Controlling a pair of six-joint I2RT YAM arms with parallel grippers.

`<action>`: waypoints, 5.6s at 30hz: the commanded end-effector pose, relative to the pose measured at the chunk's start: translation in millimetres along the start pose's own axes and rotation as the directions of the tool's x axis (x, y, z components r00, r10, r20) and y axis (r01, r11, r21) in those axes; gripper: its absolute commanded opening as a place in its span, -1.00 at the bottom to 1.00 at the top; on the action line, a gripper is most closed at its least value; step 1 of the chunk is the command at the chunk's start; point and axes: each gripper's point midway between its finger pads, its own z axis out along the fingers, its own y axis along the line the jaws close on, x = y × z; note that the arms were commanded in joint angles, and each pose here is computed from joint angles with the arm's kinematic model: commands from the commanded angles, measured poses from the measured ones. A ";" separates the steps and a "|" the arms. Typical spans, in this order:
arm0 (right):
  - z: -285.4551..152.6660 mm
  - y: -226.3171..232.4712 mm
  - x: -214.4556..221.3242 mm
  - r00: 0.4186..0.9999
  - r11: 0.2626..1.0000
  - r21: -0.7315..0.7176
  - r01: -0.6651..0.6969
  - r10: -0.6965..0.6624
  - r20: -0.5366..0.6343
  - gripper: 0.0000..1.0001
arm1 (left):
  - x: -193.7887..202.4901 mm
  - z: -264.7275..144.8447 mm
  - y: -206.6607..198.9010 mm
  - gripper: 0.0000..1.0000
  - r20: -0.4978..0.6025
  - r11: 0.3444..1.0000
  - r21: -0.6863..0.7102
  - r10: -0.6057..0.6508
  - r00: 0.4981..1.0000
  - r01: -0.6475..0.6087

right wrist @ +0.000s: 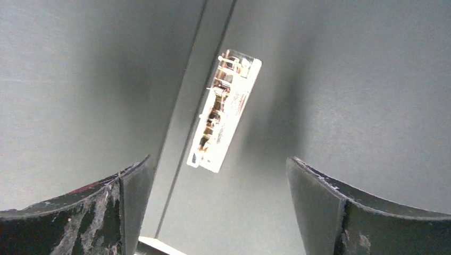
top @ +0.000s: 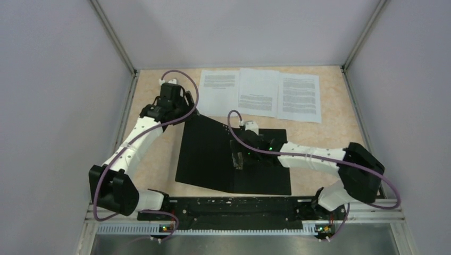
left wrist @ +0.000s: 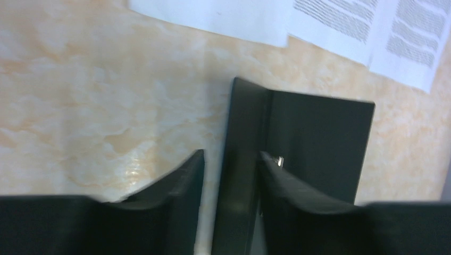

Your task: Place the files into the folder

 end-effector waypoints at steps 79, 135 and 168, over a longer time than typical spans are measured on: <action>20.2 -25.3 45.5 0.987 0.990 0.132 0.056 -0.036 -0.154 -0.68 | 186.7 50.8 93.9 -0.12 -0.249 0.892 -0.448 -0.065 0.966 -0.055; 22.0 -77.0 82.7 0.980 0.922 0.374 0.102 -0.028 -0.198 -1.00 | 204.4 55.0 111.3 -0.13 -0.310 0.856 -0.509 -0.080 0.947 -0.094; 33.3 -35.2 28.8 0.992 0.974 0.200 0.105 -0.089 -0.086 -0.70 | 201.6 52.8 111.0 -0.14 -0.312 0.854 -0.510 -0.074 0.947 -0.101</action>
